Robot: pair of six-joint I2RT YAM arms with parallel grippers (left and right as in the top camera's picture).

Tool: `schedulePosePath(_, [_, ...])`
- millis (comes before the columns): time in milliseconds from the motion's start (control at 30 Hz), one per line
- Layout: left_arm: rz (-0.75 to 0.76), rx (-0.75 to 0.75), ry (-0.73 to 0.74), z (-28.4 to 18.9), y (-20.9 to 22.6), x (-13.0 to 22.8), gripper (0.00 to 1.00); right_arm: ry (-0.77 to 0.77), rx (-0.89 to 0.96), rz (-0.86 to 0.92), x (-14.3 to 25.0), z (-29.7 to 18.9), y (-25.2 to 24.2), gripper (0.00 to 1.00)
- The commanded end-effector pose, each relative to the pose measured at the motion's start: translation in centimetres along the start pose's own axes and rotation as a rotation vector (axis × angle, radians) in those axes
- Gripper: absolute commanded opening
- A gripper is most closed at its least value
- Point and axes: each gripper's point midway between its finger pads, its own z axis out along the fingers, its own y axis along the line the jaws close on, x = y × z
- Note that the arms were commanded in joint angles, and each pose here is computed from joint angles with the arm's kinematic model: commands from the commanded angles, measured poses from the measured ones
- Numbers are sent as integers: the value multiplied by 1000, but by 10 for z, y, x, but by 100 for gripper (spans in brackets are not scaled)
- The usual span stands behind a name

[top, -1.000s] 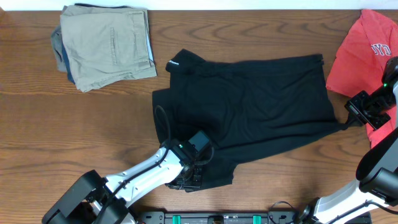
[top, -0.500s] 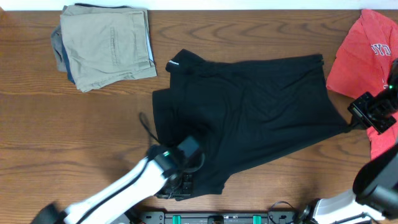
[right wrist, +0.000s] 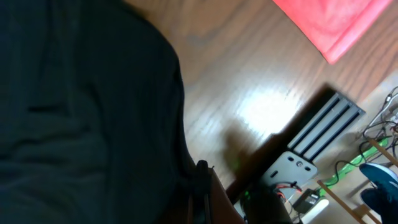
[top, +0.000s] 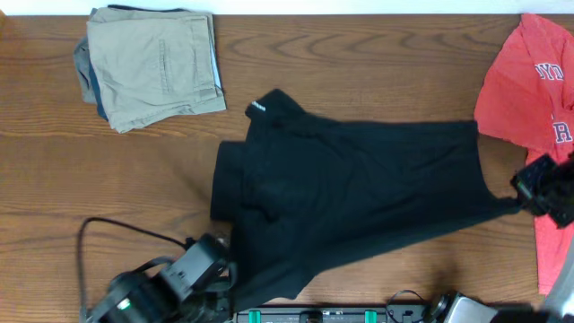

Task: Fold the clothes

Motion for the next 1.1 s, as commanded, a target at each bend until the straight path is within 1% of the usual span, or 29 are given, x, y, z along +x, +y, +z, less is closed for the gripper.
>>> schedulePosePath(0, [-1,76,-52,-21,-12,-1,6,-49,10,12,12,-3,-11,1])
schedulePosePath(133, [5,96,-68,-27,-16,-3,6,-78,-8,14,20,-5,-17,1])
schedulePosePath(267, [0,49,-125,-27,-9,-14,6,-82,-31,14,22,-7,-14,1])
schedulePosePath(400, [-20,-61,-255,-30,8,-38,6,-85,-34,22,20,-3,-13,1])
schedulePosePath(567, [-37,-177,-449,-41,22,-73,6,-96,-47,83,14,16,-8,1])
schedulePosePath(600, [-60,-161,-461,-39,18,-77,6,-96,-54,86,13,20,-6,1])
schedulePosePath(800, [-54,-84,-548,-37,-13,-108,6,-113,-70,106,7,44,0,1])
schedulePosePath(933, [-18,-96,-594,-32,-29,-130,6,-139,-86,133,0,50,4,1])
schedulePosePath(1067, [-5,-138,-571,-16,-39,-143,6,-181,-107,144,-11,50,9,1])
